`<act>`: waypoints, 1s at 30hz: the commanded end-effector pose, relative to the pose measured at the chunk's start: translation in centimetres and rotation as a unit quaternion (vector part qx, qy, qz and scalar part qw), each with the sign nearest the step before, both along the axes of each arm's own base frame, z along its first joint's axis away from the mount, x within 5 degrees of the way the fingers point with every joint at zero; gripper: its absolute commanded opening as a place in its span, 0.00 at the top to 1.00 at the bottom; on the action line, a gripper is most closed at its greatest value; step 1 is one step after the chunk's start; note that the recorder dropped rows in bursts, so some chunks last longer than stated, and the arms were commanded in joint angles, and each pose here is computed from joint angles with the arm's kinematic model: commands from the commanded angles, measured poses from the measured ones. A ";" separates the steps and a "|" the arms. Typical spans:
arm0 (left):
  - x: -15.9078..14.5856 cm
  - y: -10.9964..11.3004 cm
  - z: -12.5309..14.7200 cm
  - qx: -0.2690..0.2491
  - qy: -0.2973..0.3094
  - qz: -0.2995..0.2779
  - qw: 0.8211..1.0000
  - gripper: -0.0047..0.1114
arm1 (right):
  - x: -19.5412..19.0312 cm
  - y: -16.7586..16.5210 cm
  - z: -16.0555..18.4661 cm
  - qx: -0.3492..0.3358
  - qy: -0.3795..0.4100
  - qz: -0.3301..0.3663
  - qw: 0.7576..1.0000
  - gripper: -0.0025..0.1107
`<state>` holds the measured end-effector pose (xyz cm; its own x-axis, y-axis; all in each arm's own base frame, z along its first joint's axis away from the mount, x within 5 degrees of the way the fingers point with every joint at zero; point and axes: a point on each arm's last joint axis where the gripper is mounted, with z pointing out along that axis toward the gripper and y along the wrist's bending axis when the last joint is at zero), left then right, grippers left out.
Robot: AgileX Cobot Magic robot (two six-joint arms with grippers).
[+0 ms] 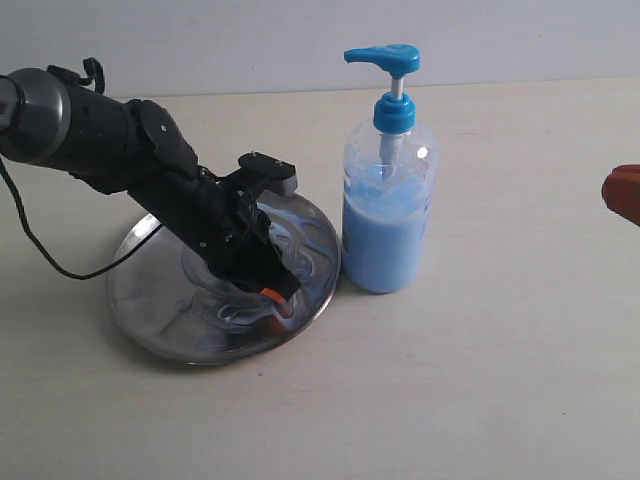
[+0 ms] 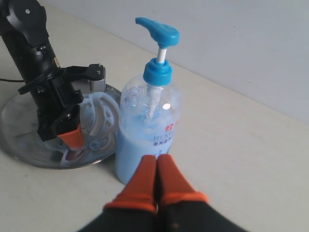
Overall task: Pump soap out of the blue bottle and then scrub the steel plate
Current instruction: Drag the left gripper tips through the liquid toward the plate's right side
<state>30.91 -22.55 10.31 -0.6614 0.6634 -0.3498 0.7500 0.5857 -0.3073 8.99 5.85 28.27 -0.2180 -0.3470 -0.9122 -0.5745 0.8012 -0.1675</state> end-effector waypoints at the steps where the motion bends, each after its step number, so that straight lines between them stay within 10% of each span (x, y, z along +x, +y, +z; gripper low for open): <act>1: 0.0 -0.5 -0.3 -0.011 -0.004 0.010 1.000 0.96 | 0.0 0.0 0.0 0.002 -0.012 0.004 1.000 0.98; 30: -0.3 -2.0 -0.1 -0.029 -0.031 0.016 0.999 0.96 | 0.0 0.0 0.1 0.005 -0.013 0.004 1.000 0.98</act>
